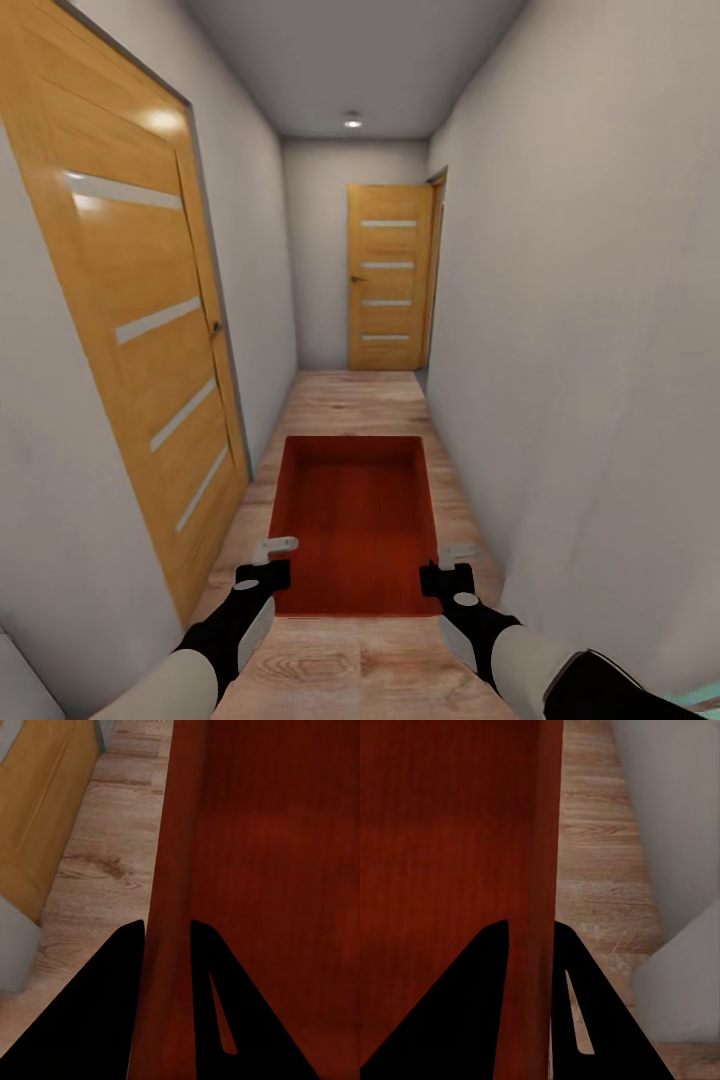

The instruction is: Move the two storage containers from the living room to the garage. In the garage, place one container on the floor and stack the other container on top of it (either order is fine).

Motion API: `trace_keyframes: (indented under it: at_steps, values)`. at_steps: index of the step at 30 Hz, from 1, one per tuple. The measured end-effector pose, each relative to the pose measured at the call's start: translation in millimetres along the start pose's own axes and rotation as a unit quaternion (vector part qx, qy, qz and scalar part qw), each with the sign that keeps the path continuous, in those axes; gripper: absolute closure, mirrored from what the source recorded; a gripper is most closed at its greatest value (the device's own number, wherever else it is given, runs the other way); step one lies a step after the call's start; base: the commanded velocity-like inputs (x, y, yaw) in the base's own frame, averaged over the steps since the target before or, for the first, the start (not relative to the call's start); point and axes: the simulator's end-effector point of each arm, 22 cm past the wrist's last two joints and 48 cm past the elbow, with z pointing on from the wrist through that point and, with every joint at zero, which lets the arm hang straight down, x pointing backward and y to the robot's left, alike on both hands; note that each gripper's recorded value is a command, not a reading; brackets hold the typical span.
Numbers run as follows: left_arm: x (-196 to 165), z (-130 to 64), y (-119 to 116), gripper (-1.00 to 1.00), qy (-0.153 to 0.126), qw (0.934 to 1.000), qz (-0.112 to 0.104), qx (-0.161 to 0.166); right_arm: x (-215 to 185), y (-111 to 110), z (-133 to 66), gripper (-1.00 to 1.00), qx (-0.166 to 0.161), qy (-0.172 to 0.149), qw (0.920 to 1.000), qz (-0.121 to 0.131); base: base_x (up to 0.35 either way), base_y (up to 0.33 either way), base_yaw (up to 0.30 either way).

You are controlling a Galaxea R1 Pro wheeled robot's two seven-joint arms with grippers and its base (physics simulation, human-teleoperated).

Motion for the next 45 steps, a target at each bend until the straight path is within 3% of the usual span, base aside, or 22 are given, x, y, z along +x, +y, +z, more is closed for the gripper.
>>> trace_keyframes:
  at_steps: [45]
  values:
    - [0.0,0.0,0.1,1.00,0.000,1.0000,0.000,0.000,0.0,0.1,0.0,1.00,0.000,0.000,1.0000,0.000,0.323,0.025,0.000]
